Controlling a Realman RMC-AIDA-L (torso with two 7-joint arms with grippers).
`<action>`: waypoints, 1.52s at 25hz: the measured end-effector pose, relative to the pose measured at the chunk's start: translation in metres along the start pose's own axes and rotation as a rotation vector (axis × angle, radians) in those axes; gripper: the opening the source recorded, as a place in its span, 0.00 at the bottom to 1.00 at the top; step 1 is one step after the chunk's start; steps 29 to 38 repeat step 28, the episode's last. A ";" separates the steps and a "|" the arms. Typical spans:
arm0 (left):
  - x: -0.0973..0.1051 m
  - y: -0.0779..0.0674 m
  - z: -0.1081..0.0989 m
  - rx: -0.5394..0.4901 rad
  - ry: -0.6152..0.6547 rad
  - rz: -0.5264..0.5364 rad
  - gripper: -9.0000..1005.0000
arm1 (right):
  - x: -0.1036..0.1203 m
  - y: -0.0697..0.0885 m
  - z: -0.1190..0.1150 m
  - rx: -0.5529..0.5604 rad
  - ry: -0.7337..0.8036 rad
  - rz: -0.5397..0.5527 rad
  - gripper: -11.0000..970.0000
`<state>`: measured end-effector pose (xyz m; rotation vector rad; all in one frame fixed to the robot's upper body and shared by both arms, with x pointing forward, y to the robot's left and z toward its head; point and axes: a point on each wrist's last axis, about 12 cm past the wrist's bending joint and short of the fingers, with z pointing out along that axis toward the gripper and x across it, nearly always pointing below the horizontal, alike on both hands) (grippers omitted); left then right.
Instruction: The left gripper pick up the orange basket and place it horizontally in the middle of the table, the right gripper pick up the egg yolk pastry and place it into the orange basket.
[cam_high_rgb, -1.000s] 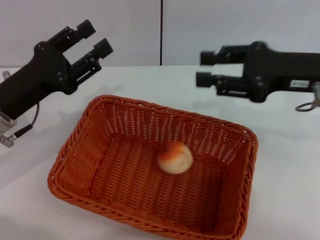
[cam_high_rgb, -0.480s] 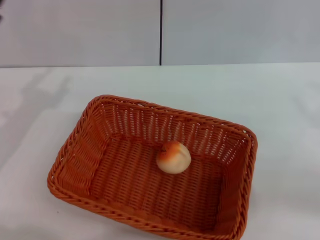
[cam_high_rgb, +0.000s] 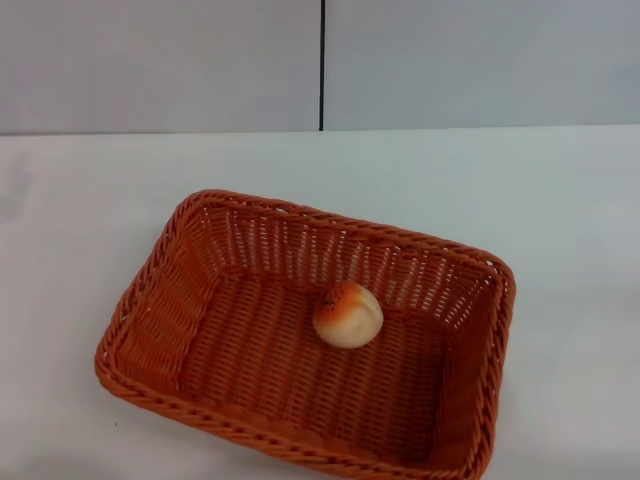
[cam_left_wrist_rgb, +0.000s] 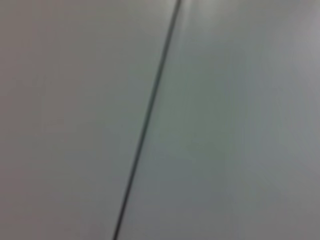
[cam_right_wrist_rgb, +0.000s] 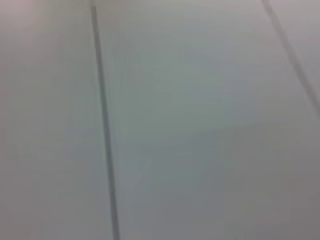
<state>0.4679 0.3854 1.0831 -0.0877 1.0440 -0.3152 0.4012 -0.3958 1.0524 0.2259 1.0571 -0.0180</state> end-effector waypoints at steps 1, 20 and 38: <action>0.000 0.000 -0.002 -0.015 -0.005 0.006 0.63 | 0.000 -0.001 -0.001 0.019 -0.003 -0.005 0.75; 0.009 -0.007 -0.005 -0.032 0.002 -0.008 0.63 | 0.007 -0.002 0.000 0.067 0.025 0.008 0.75; 0.009 -0.010 -0.006 -0.022 -0.001 -0.025 0.63 | 0.009 0.000 0.001 0.073 0.034 0.018 0.75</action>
